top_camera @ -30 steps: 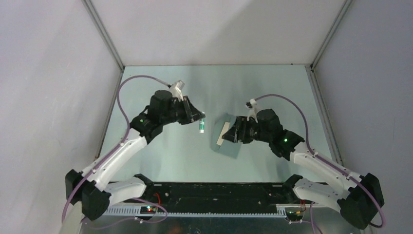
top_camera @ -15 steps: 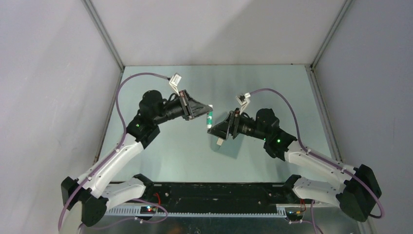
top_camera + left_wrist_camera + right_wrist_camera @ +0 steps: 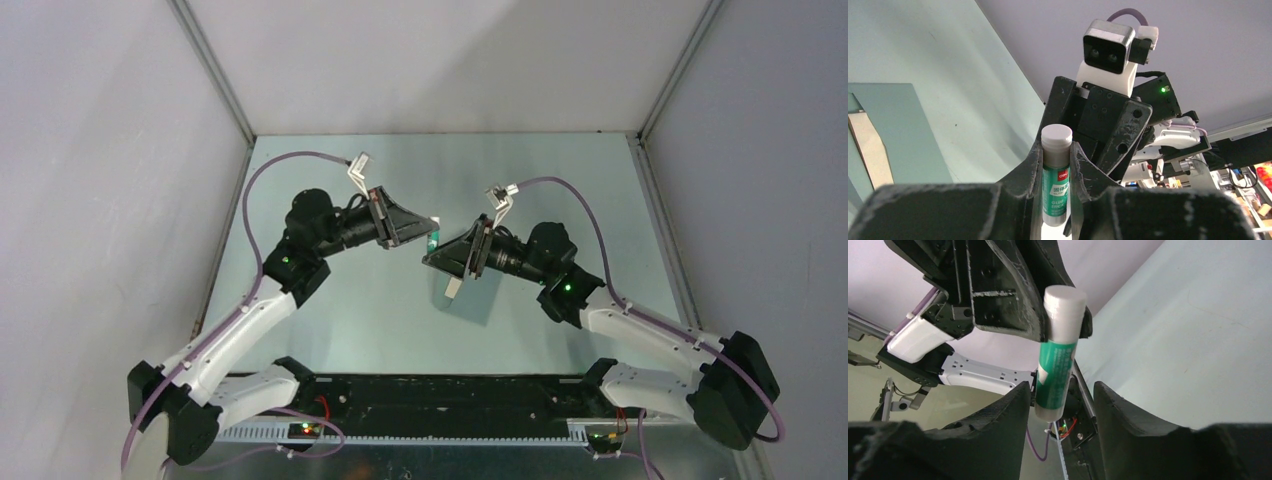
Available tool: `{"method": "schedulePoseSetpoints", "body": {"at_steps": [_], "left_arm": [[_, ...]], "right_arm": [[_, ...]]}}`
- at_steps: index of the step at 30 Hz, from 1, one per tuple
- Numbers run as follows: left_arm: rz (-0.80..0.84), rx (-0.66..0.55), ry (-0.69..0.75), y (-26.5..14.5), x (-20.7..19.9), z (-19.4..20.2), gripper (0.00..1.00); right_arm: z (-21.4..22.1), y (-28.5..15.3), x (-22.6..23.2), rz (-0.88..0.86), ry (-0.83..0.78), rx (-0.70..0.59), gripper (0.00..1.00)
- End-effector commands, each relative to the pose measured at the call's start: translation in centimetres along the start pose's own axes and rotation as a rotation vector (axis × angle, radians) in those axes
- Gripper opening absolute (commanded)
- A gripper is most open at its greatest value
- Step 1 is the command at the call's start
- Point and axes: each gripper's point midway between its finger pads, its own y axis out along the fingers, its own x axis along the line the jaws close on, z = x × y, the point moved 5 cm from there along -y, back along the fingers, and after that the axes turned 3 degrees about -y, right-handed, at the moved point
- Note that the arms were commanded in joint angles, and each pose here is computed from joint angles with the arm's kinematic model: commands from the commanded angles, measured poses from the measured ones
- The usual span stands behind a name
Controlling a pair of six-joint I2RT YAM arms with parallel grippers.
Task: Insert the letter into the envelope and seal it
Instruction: Open the solid glue cap from the solid glue.
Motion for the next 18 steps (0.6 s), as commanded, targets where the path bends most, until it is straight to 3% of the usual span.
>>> {"method": "schedulePoseSetpoints", "body": {"at_steps": [1, 6, 8, 10, 11, 12, 13, 15, 18], "left_arm": [[0.074, 0.008, 0.016, -0.41, -1.27, 0.29, 0.04], [0.083, 0.012, 0.025, -0.54, -1.51, 0.32, 0.04], [0.081, 0.013, 0.025, -0.56, -1.50, 0.33, 0.05], [0.078, 0.010, 0.024, -0.59, -1.48, 0.32, 0.14], [0.074, 0.013, 0.021, -0.57, -1.40, 0.36, 0.32], [0.070, 0.014, 0.018, -0.54, -1.30, 0.40, 0.41], [0.064, 0.019, 0.010, -0.44, -1.09, 0.47, 0.59], [0.059, 0.026, -0.002, -0.29, -0.87, 0.55, 0.71], [0.061, 0.025, -0.003, -0.19, -0.96, 0.42, 0.76]], "right_arm": [[-1.79, 0.61, 1.76, -0.081, -0.021, -0.069, 0.47], [-1.82, 0.73, 1.66, -0.078, -0.010, -0.074, 0.26], [-1.78, 0.59, 1.68, -0.073, -0.011, -0.070, 0.08], [-1.76, 0.48, 1.60, -0.062, -0.012, -0.070, 0.00], [-1.77, 0.45, 1.62, -0.060, -0.015, -0.071, 0.00], [-1.82, 0.35, 1.63, -0.056, -0.021, -0.073, 0.00], [-1.85, 0.32, 1.64, -0.054, -0.024, -0.074, 0.00], [-1.93, 0.22, 1.73, -0.054, -0.030, -0.078, 0.00], [-1.91, 0.16, 1.82, -0.059, -0.033, -0.074, 0.00]]}}
